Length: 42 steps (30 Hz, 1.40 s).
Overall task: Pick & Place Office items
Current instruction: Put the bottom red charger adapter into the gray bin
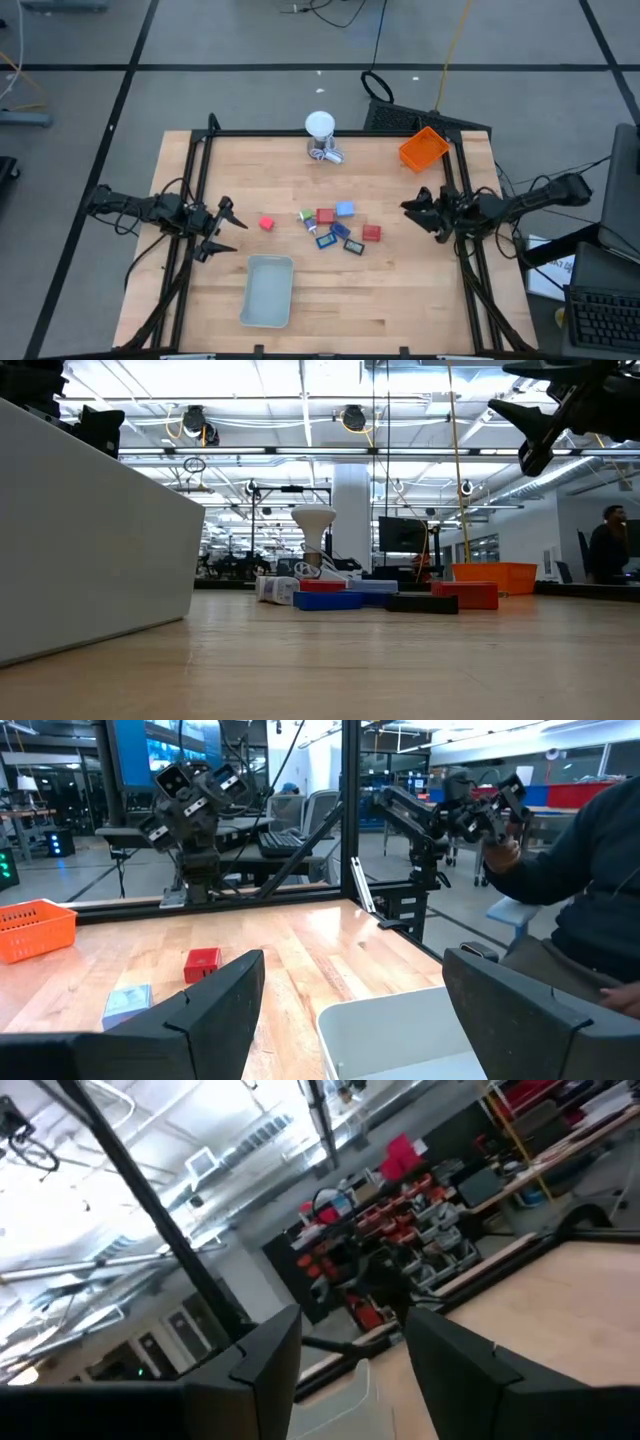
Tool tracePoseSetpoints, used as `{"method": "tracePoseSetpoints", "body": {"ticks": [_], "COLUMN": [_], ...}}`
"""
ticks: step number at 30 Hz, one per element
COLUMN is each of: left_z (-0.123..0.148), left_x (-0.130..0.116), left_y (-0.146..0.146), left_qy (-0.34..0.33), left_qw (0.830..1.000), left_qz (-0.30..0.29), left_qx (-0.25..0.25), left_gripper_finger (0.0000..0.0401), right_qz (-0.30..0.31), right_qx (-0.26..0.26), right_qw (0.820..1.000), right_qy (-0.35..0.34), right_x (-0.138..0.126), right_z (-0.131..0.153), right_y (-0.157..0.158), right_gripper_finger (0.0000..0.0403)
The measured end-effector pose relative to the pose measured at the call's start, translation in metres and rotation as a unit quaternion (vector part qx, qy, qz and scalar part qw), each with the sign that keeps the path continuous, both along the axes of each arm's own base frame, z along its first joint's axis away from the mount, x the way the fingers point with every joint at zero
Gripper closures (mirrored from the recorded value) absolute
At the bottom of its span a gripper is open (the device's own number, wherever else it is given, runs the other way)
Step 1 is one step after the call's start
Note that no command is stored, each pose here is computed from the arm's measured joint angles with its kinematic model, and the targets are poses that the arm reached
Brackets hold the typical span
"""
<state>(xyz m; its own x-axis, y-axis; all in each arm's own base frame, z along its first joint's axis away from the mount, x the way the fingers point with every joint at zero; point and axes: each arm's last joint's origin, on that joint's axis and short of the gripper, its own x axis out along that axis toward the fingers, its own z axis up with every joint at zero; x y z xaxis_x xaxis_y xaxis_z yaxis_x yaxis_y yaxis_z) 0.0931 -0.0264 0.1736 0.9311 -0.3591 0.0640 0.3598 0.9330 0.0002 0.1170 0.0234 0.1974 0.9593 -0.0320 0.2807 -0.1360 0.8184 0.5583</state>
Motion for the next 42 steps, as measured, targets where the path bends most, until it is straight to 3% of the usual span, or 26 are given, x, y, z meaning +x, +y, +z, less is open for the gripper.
{"method": "tracePoseSetpoints", "body": {"ticks": [3,6,8,11,15,17,19,21,25,30,35,42], "left_z": [0.0,0.0,0.0,0.0,0.0,0.0,0.0,0.0,0.0,0.0,0.0,0.0], "left_x": [0.0,0.0,0.0,0.0,0.0,0.0,0.0,0.0,0.0,0.0,0.0,0.0], "left_y": [0.0,0.0,0.0,0.0,0.0,0.0,0.0,0.0,0.0,0.0,0.0,0.0], "left_qy": [0.0,0.0,0.0,0.0,0.0,0.0,0.0,0.0,0.0,0.0,0.0,0.0], "left_qw": [1.0,1.0,1.0,1.0,1.0,1.0,1.0,1.0,1.0,1.0,1.0,1.0], "left_qz": [0.0,0.0,0.0,0.0,0.0,0.0,0.0,0.0,0.0,0.0,0.0,0.0], "left_qx": [0.0,0.0,0.0,0.0,0.0,0.0,0.0,0.0,0.0,0.0,0.0,0.0], "left_gripper_finger": [0.0096,0.0095,0.0095,0.0096,0.0095,0.0095,0.0095,0.0095,0.0096,0.0095,0.0095,0.0095], "right_qz": [0.024,0.088,0.151,0.233,0.241,0.199,0.127,0.051,-0.028,-0.059,-0.065,-0.023], "right_qx": [-0.018,-0.068,-0.129,-0.223,-0.335,-0.364,-0.342,-0.307,-0.3,-0.28,-0.283,-0.246], "right_qw": [1.0,0.994,0.98,0.946,0.909,0.909,0.931,0.948,0.93,0.897,0.867,0.86], "right_qy": [0.008,0.019,0.012,-0.04,-0.053,-0.032,-0.001,0.073,0.209,0.337,0.406,0.446], "right_x": [0.006,0.013,0.016,0.022,0.029,0.032,0.038,0.043,0.051,0.062,0.069,0.077], "right_z": [-0.002,-0.007,-0.009,0.003,0.0,-0.005,-0.002,-0.01,-0.03,-0.047,-0.061,-0.08], "right_y": [0.007,0.017,0.027,0.046,0.063,0.065,0.062,0.057,0.049,0.036,0.025,0.016], "right_gripper_finger": [0.0232,0.0232,0.0232,0.0232,0.0232,0.0232,0.0232,0.0229,0.0204,0.0148,0.0106,0.0097]}}
